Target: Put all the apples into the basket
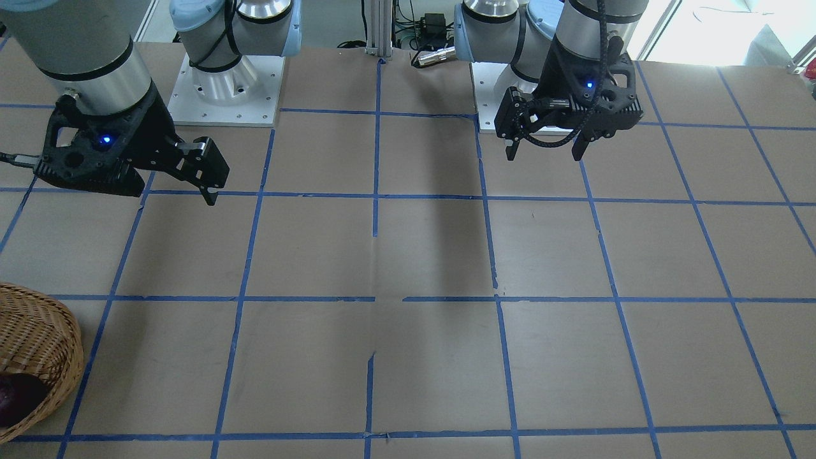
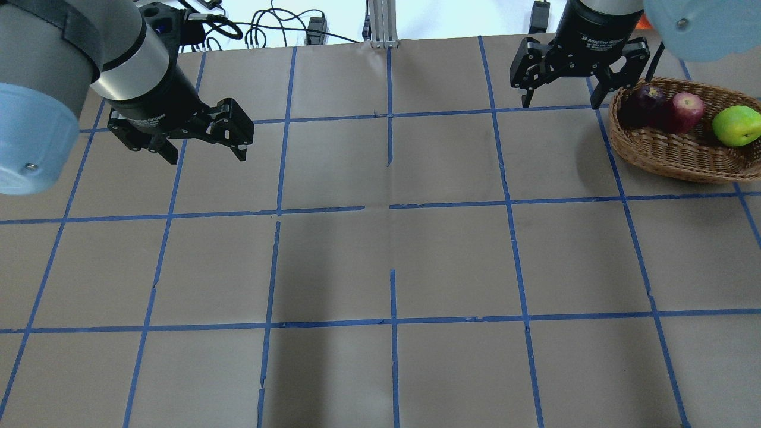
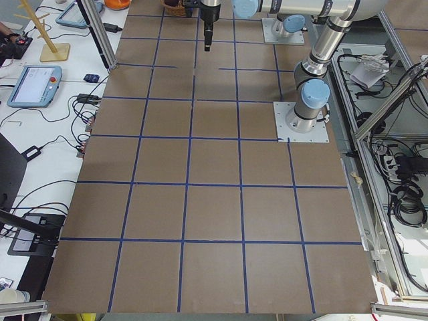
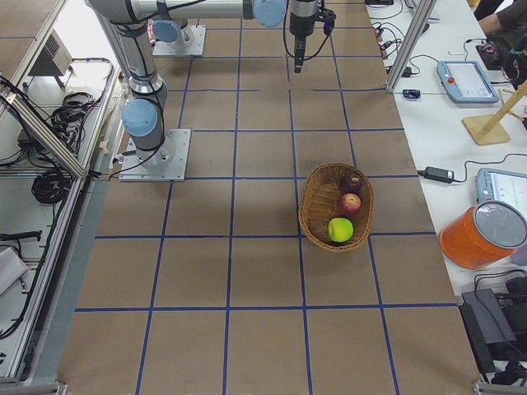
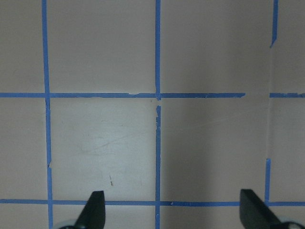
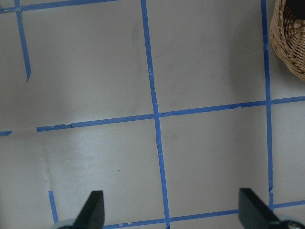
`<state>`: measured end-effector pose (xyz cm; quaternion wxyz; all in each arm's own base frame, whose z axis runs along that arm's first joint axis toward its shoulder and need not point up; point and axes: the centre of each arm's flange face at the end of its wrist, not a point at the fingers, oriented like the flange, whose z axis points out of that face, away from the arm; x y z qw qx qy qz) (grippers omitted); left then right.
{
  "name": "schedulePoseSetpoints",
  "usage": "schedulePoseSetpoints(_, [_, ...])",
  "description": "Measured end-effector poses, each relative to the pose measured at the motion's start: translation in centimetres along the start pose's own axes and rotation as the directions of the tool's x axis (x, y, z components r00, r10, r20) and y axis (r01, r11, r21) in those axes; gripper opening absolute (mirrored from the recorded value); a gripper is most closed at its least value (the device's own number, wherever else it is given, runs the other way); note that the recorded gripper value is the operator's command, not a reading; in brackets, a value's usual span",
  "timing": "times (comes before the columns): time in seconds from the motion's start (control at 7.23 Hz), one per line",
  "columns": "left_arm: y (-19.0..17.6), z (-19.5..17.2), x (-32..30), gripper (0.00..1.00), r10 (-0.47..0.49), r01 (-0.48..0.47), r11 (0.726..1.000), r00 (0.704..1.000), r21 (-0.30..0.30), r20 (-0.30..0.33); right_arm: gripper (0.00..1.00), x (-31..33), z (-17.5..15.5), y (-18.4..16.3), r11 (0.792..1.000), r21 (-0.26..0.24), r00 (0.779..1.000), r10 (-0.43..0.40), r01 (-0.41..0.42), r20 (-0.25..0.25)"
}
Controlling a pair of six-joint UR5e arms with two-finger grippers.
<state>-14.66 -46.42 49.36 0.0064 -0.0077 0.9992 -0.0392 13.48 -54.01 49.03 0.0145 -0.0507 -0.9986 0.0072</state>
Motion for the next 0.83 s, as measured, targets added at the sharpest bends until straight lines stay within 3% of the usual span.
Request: schedulePoseSetpoints(0.83, [0.00, 0.09, 0.00, 1.00, 0.000, 0.000, 1.000, 1.000, -0.002, 0.000, 1.00, -0.21, -0.47, 0.63, 1.000, 0.001, 1.000, -0.006, 0.006, 0.003])
